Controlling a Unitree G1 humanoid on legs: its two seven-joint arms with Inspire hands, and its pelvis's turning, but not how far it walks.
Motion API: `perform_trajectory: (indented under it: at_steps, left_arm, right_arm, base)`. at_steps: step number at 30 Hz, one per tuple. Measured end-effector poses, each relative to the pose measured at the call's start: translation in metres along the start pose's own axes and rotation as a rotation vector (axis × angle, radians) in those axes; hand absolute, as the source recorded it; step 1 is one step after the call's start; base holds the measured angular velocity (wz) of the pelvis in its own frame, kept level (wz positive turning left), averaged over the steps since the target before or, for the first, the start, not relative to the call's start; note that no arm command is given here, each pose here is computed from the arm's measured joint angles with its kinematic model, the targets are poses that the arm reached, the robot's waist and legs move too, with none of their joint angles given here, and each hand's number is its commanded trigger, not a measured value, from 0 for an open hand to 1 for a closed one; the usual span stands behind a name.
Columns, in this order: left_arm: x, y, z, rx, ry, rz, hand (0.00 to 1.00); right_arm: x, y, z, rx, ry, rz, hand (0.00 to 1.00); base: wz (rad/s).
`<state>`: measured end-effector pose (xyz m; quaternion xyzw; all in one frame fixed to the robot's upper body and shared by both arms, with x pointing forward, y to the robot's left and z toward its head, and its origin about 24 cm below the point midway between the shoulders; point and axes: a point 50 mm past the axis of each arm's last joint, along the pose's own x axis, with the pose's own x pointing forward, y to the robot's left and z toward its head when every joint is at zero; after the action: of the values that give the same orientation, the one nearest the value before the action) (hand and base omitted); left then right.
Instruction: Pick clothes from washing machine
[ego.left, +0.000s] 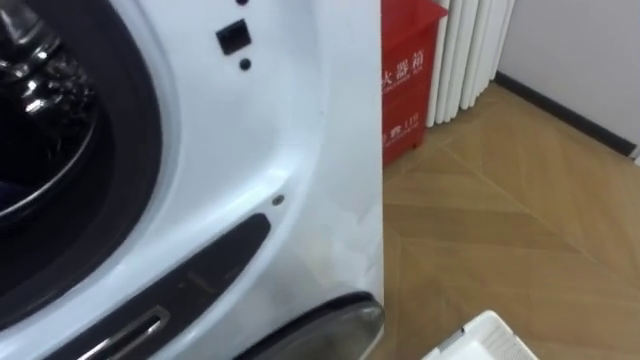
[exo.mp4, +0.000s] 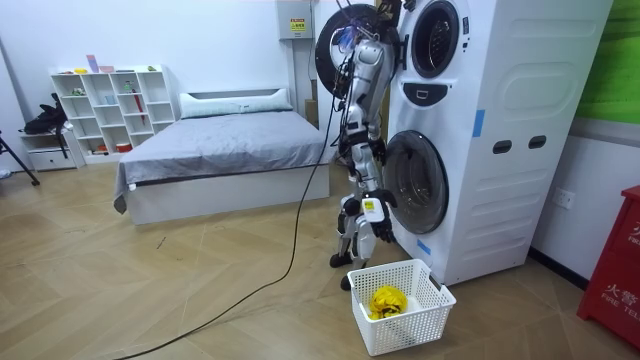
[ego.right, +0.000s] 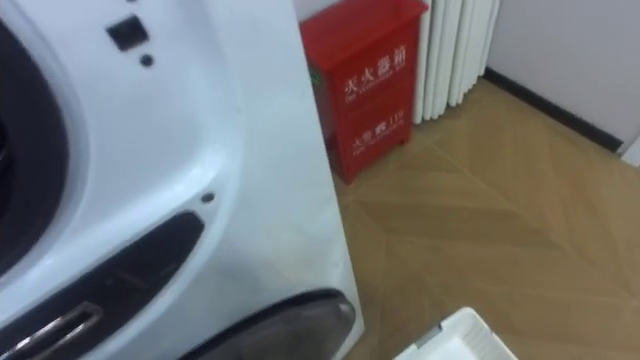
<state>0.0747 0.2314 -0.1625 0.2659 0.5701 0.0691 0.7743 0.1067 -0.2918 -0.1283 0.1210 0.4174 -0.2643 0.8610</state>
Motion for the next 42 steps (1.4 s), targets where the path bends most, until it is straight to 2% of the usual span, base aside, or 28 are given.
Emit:
perform_trajectory:
  at_steps: [6, 13, 16, 19, 22, 26, 32, 37, 42]
  left_arm:
    - [-0.003, -0.002, -0.011, -0.015, 0.009, 0.003, 0.00]
    - [-0.007, 0.001, -0.024, -0.112, 0.035, 0.026, 0.00]
    - [-0.008, -0.001, -0.027, -0.149, 0.053, 0.029, 0.00]
    - [-0.009, -0.007, -0.028, -0.173, 0.069, 0.017, 0.00]
    - [-0.011, -0.012, -0.034, -0.189, 0.093, 0.006, 0.00]
    - [-0.013, -0.008, -0.045, -0.237, 0.133, 0.024, 0.00]
    - [-0.015, -0.008, -0.054, -0.243, 0.161, 0.027, 0.00]
    - [-0.013, -0.005, -0.051, -0.245, 0.153, 0.030, 0.00]
    - [-0.013, -0.006, -0.052, -0.241, 0.169, 0.018, 0.00]
  right_arm:
    - [-0.007, -0.025, -0.022, 0.165, 0.072, -0.094, 0.00]
    - [-0.025, -0.057, -0.059, 0.552, 0.154, -0.266, 0.00]
    - [-0.031, -0.056, -0.078, 0.657, 0.211, -0.303, 0.00]
    - [-0.035, -0.040, -0.097, 0.698, 0.280, -0.296, 0.00]
    - [-0.037, -0.026, -0.108, 0.638, 0.349, -0.247, 0.00]
    - [-0.038, -0.015, -0.115, 0.528, 0.403, -0.175, 0.00]
    - [-0.033, 0.000, -0.111, 0.210, 0.446, -0.038, 0.00]
    - [-0.025, 0.018, -0.102, -0.039, 0.451, 0.074, 0.00]
    - [-0.024, 0.023, -0.101, -0.128, 0.453, 0.104, 0.00]
  base:
    - [0.19]
    - [0.26]
    - [0.32]
    - [0.28]
    - [0.21]
    - [0.22]
    - [0.11]
    - [0.10]
    - [0.13]
